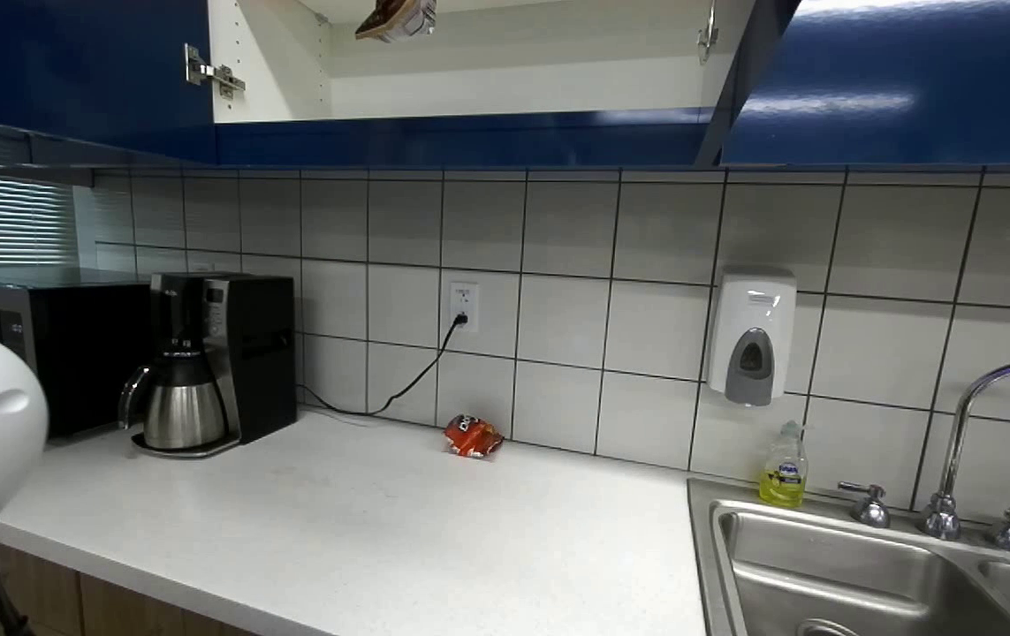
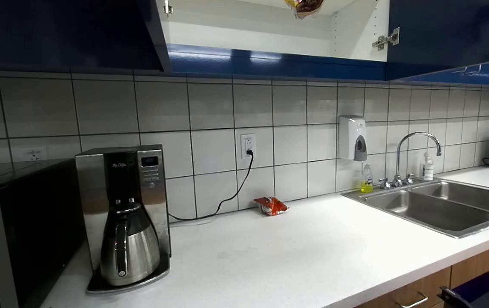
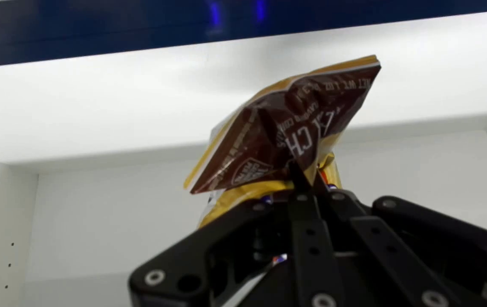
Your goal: Put the brown packet inside the cabinet
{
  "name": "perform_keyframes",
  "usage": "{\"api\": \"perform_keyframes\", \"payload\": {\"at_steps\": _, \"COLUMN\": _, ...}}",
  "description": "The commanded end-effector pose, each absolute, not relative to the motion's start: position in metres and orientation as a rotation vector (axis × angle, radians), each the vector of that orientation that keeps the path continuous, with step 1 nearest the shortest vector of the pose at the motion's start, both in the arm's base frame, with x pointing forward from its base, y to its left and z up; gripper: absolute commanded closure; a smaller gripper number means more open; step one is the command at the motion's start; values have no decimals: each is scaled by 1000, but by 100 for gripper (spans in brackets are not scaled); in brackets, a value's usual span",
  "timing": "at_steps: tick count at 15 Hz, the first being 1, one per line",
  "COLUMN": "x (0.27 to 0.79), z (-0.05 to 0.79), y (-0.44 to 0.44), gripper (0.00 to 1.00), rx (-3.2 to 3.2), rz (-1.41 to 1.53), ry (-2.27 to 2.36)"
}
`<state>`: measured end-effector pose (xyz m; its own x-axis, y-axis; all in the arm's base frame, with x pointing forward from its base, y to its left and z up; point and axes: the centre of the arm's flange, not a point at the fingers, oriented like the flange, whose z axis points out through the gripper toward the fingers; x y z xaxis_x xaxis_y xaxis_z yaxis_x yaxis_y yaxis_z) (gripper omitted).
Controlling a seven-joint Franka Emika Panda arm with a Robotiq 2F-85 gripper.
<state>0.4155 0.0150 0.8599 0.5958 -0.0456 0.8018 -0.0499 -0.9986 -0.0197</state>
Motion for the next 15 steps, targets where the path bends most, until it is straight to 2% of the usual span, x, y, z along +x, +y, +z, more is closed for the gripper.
{"api": "perform_keyframes", "payload": {"at_steps": 1, "x": 471, "z": 880, "y": 14, "gripper": 100, "rx": 2797, "rz": 1376, "ry": -20}}
{"api": "perform_keyframes", "payload": {"at_steps": 8, "x": 547, "z": 846, "y": 15, "gripper": 100, "rx": 2841, "rz": 1288, "ry": -3}}
{"api": "perform_keyframes", "payload": {"at_steps": 15, "x": 581, "z": 817, "y": 16, "gripper": 100, "rx": 2874, "rz": 1218, "ry": -1}}
